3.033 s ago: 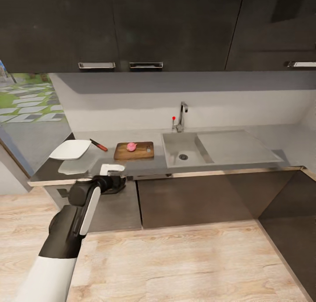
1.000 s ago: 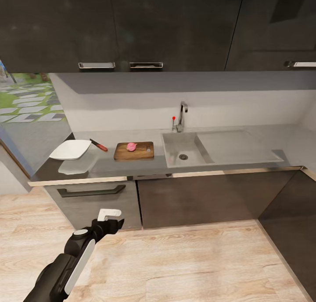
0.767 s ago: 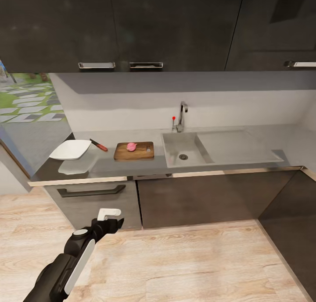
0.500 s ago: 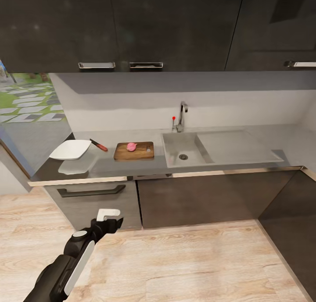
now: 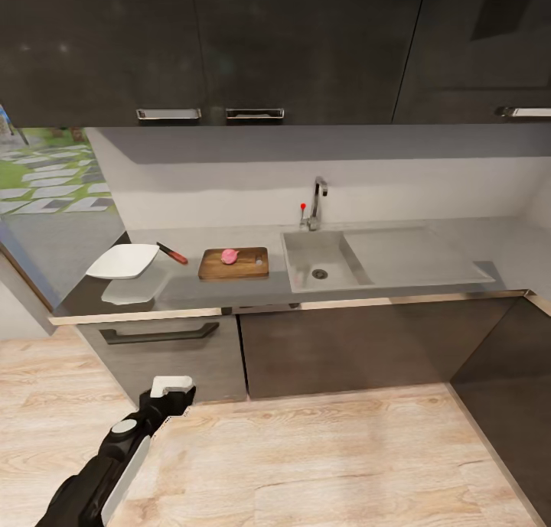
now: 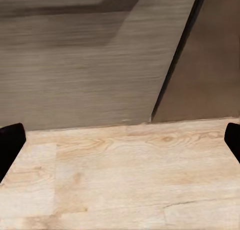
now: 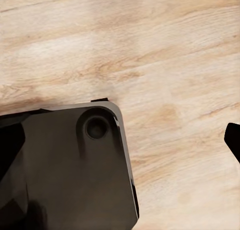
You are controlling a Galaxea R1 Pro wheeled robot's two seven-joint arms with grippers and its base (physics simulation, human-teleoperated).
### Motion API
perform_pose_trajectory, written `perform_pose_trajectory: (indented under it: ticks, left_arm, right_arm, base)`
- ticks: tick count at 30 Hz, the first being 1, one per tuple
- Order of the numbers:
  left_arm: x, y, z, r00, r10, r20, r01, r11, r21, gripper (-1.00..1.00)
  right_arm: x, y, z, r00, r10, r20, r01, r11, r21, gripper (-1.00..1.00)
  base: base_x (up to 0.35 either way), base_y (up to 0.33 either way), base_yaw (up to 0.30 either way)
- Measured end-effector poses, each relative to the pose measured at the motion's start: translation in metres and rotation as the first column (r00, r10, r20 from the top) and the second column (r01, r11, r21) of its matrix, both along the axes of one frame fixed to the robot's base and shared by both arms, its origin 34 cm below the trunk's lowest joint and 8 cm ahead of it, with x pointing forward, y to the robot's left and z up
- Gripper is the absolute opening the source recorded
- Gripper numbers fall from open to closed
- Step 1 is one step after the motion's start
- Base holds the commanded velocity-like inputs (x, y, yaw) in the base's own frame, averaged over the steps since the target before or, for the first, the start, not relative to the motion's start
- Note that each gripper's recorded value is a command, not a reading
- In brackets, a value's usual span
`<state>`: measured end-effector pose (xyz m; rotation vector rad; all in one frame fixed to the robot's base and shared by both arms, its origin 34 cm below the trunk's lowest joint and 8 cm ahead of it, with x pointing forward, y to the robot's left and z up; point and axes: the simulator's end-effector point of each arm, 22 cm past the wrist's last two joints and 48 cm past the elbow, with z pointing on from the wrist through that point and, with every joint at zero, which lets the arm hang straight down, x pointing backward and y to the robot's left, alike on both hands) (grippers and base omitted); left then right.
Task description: In the kitchen, take the Vidalia onion out of the sink, dice it on the chopping board with the paring knife, put the diced onion into the bowl on the countertop, then place both the paring knife and the chopping board into the sink.
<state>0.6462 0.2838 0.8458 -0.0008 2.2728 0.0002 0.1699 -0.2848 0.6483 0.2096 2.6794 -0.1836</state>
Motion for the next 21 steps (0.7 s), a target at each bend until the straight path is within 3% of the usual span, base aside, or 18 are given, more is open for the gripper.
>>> perform_pose_trajectory:
  ticks: [5, 9, 12, 21]
  left_arm:
    - [0.003, 0.003, 0.008, 1.0, -0.017, 0.023, 0.016, 0.999, 0.034, 1.0]
    - [-0.018, -0.001, -0.003, 1.0, -0.014, 0.005, 0.013, 0.998, 0.063, 1.0]
    - [-0.044, 0.009, -0.013, 0.999, 0.039, 0.003, -0.039, 0.996, 0.085, 1.0]
    - [-0.132, -0.008, -0.037, 1.0, 0.025, -0.002, -0.025, 0.993, 0.114, 1.0]
  right_arm:
    - [0.0, 0.0, 0.0, 1.0, 0.0, 0.0, 0.0, 1.0, 0.0, 1.0]
    - [0.0, 0.001, 0.0, 1.0, 0.001, 0.0, -0.001, 1.0, 0.001, 1.0]
    - [0.0, 0.001, 0.0, 1.0, 0.001, 0.0, -0.001, 1.0, 0.001, 1.0]
    - [0.0, 0.0, 0.0, 1.0, 0.0, 0.0, 0.0, 1.0, 0.0, 1.0]
  base:
    - [0.0, 0.0, 0.0]
    - [0.0, 0.0, 0.0]
    - [0.0, 0.0, 0.0]
    - [0.0, 0.0, 0.0]
